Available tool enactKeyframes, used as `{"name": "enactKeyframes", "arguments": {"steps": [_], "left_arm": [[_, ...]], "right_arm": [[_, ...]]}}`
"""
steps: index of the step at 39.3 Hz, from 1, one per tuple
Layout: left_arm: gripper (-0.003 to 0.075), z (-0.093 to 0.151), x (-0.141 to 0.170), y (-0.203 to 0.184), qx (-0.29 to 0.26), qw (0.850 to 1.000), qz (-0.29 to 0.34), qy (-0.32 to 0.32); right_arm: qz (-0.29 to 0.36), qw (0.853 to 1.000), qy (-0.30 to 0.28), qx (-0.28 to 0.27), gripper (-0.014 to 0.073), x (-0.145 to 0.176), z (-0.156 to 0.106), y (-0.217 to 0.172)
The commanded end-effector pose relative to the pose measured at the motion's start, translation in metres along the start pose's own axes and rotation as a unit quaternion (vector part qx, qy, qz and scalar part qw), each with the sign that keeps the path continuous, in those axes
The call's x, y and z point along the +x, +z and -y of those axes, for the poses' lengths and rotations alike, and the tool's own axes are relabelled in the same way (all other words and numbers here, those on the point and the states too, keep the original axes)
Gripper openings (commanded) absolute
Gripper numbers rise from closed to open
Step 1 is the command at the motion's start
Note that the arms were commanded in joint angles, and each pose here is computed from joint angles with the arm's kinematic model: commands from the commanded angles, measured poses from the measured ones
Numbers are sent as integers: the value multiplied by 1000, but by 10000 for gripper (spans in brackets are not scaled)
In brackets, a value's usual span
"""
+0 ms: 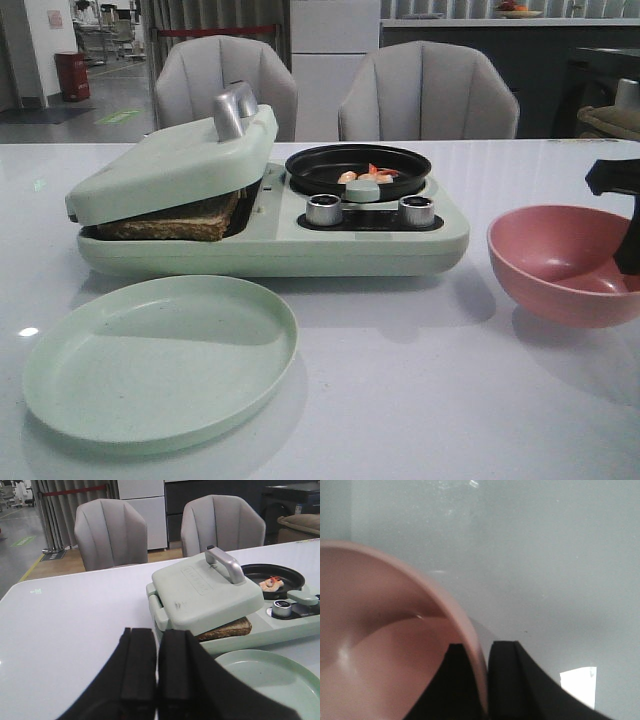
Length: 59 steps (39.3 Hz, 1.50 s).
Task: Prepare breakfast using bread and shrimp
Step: 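Lower the pink bowl back onto the table with the right gripper, then release the bowl and withdraw the right gripper upward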
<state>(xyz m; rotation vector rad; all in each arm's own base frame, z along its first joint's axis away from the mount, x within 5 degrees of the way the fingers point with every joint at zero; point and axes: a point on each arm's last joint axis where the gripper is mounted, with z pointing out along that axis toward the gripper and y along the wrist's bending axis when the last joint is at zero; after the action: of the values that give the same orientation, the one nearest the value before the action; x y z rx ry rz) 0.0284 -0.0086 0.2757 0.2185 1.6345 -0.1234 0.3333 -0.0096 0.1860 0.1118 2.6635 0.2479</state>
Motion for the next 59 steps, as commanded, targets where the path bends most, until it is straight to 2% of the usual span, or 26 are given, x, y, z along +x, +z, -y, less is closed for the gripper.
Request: {"name": "enactKeyframes", "arguments": {"steps": [1,5,7,13,19,25,32,40,47,51,59], "left_arm": [[114,-1,-14,-2,-1,999,48,-10],[114,-1,-14,-2,-1,999,48,-10],[114,-1,-14,-2,-1,999,48,-10],[114,-1,-14,-2,-1,999,48,-10],[114,-1,-14,-2,-1,999,48,-10],[114,-1,-14,-2,0,999,48,-11],[114,-1,-14,-2,0,999,48,-11],[114,-1,-14,-2,0,999,48,-12],[114,-1,-15,-2,1,999,48,-13],[114,-1,-15,-2,1,999,48,-13],[114,-1,-15,-2,1,999,48,-13]], "right_arm": [[45,999,-13,7,337,-14,-1,-18],[49,999,-14,7,486,-16,-1,-19],[50,999,-16,5,512,-16,-3,-21],[89,995,-55,5,512,-21,-18,-39],[161,980,-119,5,512,-24,-44,-81],[226,963,-147,-11,512,-20,-65,-124],[303,937,-171,-34,512,-5,-83,-181],[391,897,-193,-66,512,27,-97,-230],[462,861,-183,-110,512,67,-98,-249],[486,848,-163,-137,512,89,-93,-252],[535,821,-146,-136,512,136,-70,-244]]}}
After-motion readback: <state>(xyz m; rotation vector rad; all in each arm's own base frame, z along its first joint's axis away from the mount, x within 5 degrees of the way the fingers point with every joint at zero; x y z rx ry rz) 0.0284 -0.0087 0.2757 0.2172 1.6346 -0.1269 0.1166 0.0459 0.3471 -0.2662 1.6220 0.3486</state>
